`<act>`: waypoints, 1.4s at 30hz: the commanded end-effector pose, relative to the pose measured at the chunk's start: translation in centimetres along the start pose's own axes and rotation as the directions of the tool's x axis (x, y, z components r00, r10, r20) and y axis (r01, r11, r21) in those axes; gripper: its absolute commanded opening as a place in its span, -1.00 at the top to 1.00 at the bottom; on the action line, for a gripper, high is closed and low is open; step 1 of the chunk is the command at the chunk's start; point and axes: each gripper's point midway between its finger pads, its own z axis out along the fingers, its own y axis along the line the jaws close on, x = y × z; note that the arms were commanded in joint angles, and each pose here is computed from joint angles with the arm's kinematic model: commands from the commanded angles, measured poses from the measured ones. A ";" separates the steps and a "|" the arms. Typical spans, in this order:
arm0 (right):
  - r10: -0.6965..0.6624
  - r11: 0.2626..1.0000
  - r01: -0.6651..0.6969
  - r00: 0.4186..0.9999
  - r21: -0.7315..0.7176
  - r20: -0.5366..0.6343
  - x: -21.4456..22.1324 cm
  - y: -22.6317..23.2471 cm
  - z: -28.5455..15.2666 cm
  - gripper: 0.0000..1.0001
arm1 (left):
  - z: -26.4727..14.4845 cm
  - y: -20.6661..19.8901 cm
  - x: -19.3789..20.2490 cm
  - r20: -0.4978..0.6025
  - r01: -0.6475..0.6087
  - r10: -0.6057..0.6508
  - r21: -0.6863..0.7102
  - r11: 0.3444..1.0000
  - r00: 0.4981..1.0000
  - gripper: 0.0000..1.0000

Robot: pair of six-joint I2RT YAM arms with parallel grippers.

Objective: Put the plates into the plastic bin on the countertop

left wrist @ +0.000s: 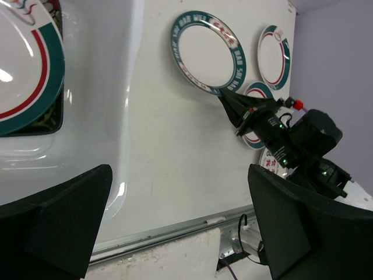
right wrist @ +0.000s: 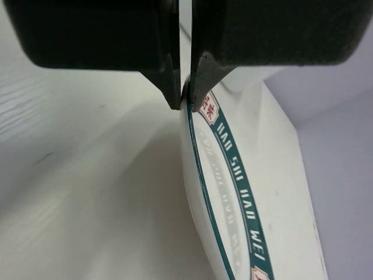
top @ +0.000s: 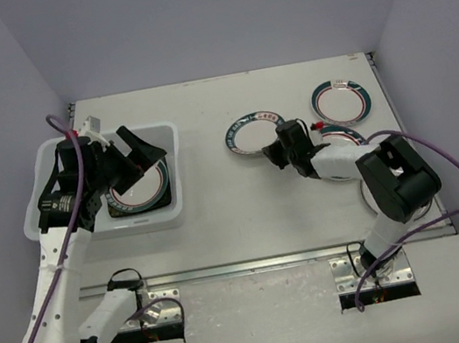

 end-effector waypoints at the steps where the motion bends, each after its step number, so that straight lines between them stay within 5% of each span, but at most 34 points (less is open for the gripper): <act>1: -0.364 0.924 0.342 0.924 -0.170 -0.120 1.7 8.8 -6.1 1.00 | 1.1 -3.9 -1.0 -0.043 -0.113 0.122 0.169 0.979 0.992 -1.00; 7: -0.580 0.787 0.467 0.783 -0.403 -0.224 3.7 13.1 -11.0 1.00 | 3.4 -4.9 -0.5 -0.146 -0.178 0.220 0.257 0.950 0.964 -1.00; 11: -0.681 0.697 0.369 0.610 -0.615 -0.406 7.6 15.2 -15.6 1.00 | 4.7 -5.1 0.2 -0.196 -0.173 0.241 0.313 0.934 0.950 -1.00; 17: -0.737 0.623 0.281 0.522 -0.730 -0.429 8.8 17.0 -19.3 1.00 | 6.5 -3.7 0.8 -0.209 -0.184 0.253 0.302 0.936 0.945 -0.87; 21: -0.744 0.626 0.277 0.494 -0.729 -0.450 9.1 16.2 -19.4 1.00 | 7.2 -2.9 1.2 -0.217 -0.168 0.232 0.279 0.946 0.948 -0.26; 26: -0.747 0.626 0.284 0.487 -0.726 -0.453 9.1 15.5 -19.6 1.00 | 7.0 -3.2 -0.3 -0.142 -0.174 0.215 0.252 0.952 0.966 0.91; 27: -0.750 0.622 0.283 0.484 -0.730 -0.452 9.1 15.5 -19.6 1.00 | 6.9 -3.3 -0.6 -0.125 -0.174 0.210 0.248 0.953 0.970 0.96; 28: -0.752 0.619 0.283 0.481 -0.732 -0.450 9.1 15.5 -19.7 0.94 | 6.8 -3.4 -0.9 -0.107 -0.171 0.201 0.243 0.955 0.974 1.00; 29: -0.753 0.619 0.285 0.482 -0.732 -0.449 9.0 15.5 -19.7 0.64 | 6.5 -3.6 -1.3 -0.090 -0.156 0.181 0.236 0.959 0.979 1.00; 31: -0.725 0.662 0.322 0.505 -0.677 -0.468 8.1 14.7 -18.8 -0.66 | 6.2 -2.8 -2.4 -0.041 -0.105 0.113 0.163 0.981 0.993 1.00; 32: -0.716 0.676 0.365 0.533 -0.640 -0.451 7.2 14.3 -17.8 -0.97 | 5.8 -1.6 -3.3 -0.003 -0.050 0.050 0.102 0.994 0.999 1.00; 36: -0.732 0.682 0.600 0.567 -0.418 -0.378 3.0 10.4 -15.1 -0.97 | 3.0 5.7 -6.5 0.211 0.251 -0.226 -0.097 0.963 0.951 1.00; 42: -0.721 0.692 0.651 0.594 -0.313 -0.358 -0.4 6.1 -15.2 -0.98 | 1.1 11.5 -6.2 0.358 0.420 -0.322 -0.241 0.875 0.877 1.00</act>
